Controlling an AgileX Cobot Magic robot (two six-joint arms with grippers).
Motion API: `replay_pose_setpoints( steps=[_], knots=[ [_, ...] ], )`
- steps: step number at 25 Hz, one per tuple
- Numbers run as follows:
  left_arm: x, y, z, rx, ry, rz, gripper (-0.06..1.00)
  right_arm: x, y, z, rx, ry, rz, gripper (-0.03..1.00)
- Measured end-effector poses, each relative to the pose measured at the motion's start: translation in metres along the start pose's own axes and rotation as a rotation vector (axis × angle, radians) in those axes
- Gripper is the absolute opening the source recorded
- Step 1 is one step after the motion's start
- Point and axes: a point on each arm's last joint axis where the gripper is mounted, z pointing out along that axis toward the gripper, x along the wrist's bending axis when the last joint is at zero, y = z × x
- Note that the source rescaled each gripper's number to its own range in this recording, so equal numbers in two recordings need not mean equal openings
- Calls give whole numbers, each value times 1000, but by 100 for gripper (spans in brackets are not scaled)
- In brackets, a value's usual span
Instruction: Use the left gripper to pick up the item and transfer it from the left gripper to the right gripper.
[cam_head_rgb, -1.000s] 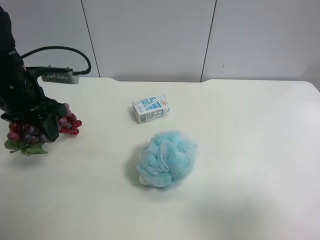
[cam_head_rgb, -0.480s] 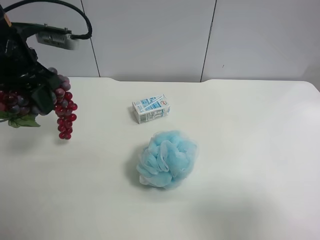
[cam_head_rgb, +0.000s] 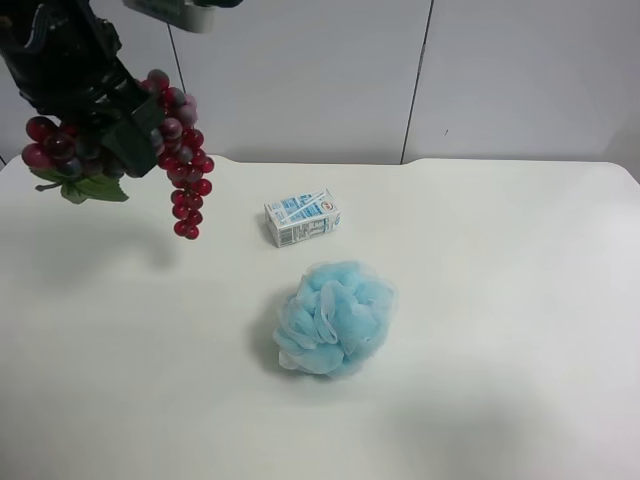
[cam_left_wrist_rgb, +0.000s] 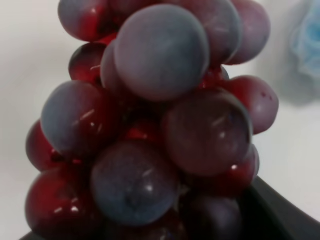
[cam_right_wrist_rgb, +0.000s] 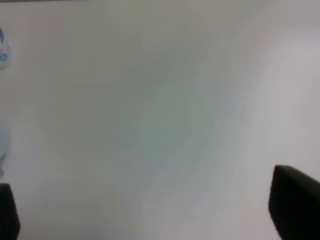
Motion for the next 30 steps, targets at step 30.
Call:
replay_pose_setpoints(
  steps=[30],
  knots=[
    [-120, 16, -30, -263, -153, 785, 2, 0, 0, 0, 0, 0, 0, 100]
  ],
)
